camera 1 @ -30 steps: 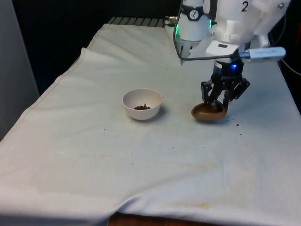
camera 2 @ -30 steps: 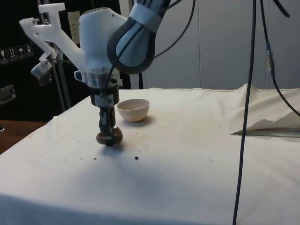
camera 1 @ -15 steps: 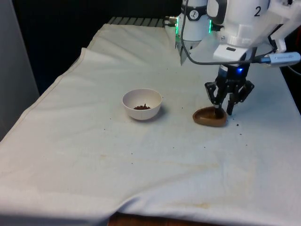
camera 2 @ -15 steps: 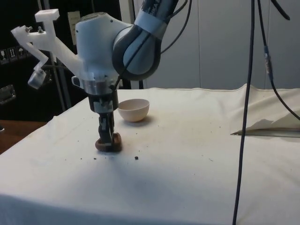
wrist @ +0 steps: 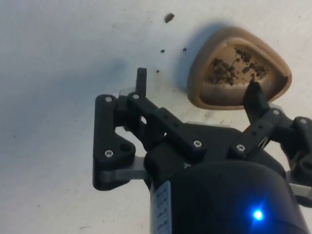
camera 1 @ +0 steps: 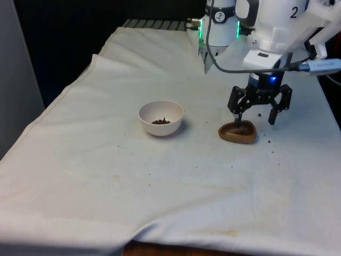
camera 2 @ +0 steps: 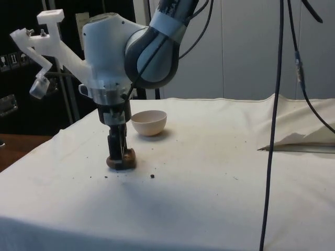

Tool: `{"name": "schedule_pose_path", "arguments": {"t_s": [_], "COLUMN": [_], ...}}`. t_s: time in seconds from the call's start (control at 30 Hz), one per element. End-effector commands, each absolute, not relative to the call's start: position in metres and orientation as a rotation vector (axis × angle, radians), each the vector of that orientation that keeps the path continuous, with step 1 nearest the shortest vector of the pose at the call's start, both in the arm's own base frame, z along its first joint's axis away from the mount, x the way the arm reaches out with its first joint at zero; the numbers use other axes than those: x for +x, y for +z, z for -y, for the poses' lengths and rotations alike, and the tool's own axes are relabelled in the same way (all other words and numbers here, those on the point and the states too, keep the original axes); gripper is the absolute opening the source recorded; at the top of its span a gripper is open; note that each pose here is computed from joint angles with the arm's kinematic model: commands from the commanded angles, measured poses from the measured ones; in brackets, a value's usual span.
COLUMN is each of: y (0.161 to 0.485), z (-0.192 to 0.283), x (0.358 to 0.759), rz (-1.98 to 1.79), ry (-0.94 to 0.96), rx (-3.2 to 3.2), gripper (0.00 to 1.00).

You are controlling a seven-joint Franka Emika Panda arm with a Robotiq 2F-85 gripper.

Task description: Pour the coffee beans from the cup into the bowl.

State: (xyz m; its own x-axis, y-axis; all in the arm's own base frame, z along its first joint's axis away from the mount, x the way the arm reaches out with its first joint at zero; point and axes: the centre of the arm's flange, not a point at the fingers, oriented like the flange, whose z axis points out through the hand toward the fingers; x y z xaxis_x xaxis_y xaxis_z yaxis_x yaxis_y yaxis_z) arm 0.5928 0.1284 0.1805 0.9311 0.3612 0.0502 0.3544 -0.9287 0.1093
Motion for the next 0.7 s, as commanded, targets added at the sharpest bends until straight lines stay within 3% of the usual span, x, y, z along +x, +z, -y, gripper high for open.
{"name": "schedule_pose_path", "arguments": {"t_s": [0.0,0.67], "y": [0.187,0.234], "z": [-0.128,-0.124], "x": [0.593,0.596], "rz": [-0.553,-0.543], "ry": [0.103,0.119], "rx": [2.986,2.966], "gripper": [1.0,1.0]}}
